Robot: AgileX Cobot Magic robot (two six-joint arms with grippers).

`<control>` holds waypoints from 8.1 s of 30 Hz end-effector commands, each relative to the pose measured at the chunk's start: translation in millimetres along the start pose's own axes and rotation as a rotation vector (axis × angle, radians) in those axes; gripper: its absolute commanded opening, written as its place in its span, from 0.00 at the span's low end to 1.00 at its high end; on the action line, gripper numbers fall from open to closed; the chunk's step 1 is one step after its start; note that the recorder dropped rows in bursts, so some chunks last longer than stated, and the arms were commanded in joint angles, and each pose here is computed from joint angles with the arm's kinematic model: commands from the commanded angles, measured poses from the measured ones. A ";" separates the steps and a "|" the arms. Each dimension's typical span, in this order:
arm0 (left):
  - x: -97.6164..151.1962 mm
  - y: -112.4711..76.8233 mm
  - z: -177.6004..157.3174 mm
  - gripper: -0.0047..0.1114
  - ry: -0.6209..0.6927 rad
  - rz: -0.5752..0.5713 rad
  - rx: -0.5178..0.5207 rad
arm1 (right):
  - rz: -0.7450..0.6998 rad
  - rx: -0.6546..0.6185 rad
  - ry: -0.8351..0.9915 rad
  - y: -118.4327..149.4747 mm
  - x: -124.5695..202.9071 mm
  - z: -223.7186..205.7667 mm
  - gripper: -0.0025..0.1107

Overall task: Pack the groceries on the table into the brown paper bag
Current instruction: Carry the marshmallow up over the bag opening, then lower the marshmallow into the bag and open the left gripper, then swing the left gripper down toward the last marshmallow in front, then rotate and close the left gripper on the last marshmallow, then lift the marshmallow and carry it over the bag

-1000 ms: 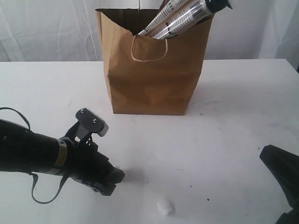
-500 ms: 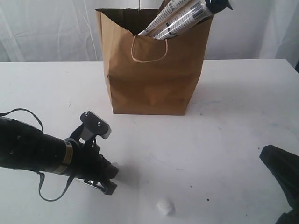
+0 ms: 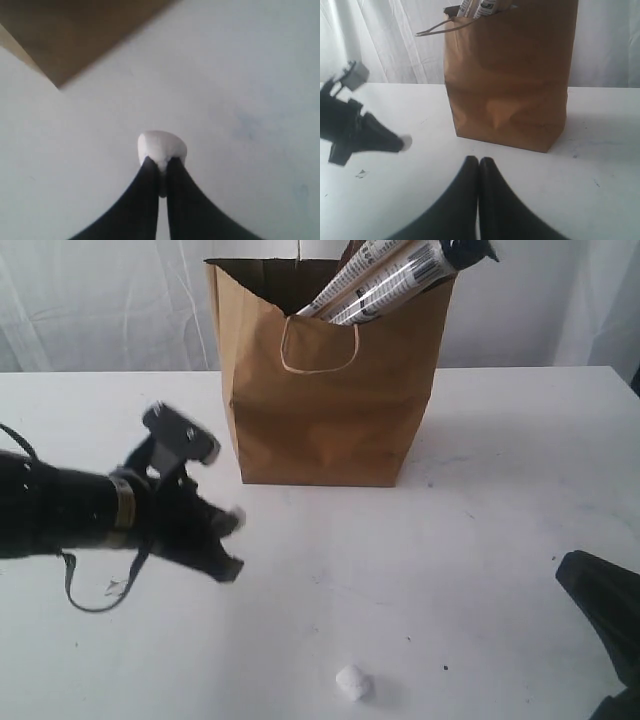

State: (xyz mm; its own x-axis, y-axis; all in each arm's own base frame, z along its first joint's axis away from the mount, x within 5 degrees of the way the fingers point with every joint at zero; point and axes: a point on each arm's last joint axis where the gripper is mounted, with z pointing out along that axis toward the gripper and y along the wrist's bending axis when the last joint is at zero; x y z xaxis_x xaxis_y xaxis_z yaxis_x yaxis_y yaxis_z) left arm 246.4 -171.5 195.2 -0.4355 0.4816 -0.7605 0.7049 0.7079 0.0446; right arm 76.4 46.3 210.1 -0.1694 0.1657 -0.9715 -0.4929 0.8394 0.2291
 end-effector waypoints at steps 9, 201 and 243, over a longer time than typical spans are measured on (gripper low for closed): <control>-99.9 56.2 -94.8 0.04 -0.435 -0.046 -0.202 | 0.003 0.004 -0.007 -0.7 0.8 -0.8 0.02; 22.8 -152.3 33.2 0.56 0.152 0.154 0.226 | 0.003 0.004 -0.007 -0.7 0.8 -0.8 0.02; -34.9 -99.5 -28.6 0.04 -0.147 0.121 -0.045 | 0.003 0.004 -0.007 -0.7 0.8 -0.8 0.02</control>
State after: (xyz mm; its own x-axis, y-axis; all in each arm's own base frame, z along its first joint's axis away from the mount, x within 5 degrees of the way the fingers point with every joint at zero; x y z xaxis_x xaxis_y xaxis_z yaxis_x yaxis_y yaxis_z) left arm 168.9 -261.5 217.9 -0.2713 0.5323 -0.8019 0.7629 0.6269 0.1580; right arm 76.4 46.3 210.1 -0.1694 0.1657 -0.9715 -0.4929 0.8394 0.2291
